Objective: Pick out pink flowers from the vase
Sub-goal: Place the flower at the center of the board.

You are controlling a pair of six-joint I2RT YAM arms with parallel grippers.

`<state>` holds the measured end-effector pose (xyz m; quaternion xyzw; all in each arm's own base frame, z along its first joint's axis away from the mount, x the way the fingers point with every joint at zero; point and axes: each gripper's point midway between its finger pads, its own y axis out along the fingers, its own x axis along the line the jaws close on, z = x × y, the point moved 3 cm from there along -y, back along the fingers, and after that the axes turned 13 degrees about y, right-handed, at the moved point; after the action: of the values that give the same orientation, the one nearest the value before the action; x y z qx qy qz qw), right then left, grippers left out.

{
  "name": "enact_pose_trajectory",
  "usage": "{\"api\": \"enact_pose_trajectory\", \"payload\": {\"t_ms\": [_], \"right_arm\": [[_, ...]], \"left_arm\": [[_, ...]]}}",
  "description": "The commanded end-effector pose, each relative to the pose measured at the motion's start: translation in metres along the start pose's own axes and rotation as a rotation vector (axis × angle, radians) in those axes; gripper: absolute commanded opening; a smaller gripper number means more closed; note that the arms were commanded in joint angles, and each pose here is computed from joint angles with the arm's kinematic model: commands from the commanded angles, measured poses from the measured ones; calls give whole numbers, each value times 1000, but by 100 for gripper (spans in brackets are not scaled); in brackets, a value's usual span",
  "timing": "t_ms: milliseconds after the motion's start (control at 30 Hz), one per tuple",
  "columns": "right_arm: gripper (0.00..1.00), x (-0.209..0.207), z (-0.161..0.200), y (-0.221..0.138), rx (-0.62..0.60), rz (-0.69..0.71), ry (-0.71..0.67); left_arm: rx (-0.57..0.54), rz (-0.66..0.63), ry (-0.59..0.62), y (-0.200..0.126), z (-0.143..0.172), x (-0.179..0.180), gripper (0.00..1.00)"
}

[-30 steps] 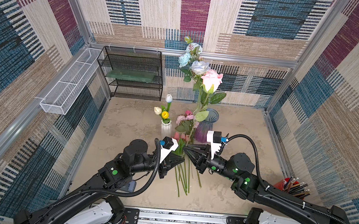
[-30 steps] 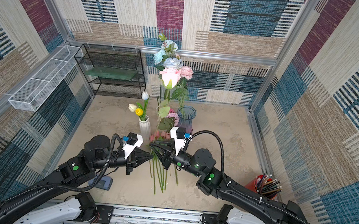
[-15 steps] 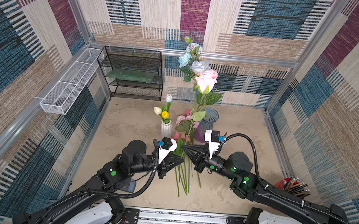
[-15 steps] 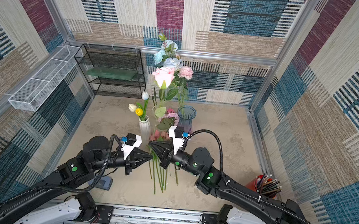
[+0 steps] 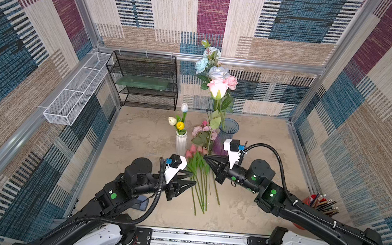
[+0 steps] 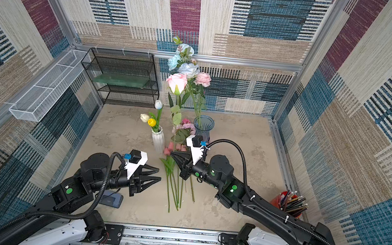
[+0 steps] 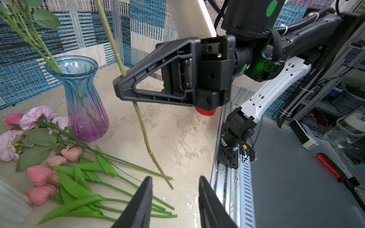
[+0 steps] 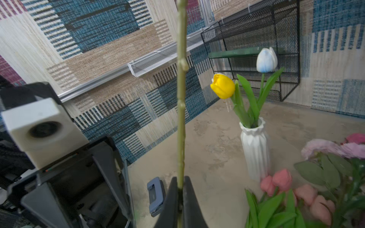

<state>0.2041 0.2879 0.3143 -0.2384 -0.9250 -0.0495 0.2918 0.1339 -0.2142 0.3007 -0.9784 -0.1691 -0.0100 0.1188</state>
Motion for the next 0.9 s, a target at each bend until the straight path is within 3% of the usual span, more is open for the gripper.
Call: {"api": "enact_pose_trajectory", "payload": {"t_ms": [0,333,467,867], "right_arm": [[0,-24,27,-1,132,52,29],[0,-96,75,4,361,189,268],[0,-126,93,20,437,310,315],[0,-192,114,57,476,534,454]], "left_arm": [[51,-37,9,-12,10,-1,41],[56,-92,-7,-49,33,-14,43],[45,-95,-8,-55,35,-17,43],[41,-69,-3,-54,36,-21,43]]}}
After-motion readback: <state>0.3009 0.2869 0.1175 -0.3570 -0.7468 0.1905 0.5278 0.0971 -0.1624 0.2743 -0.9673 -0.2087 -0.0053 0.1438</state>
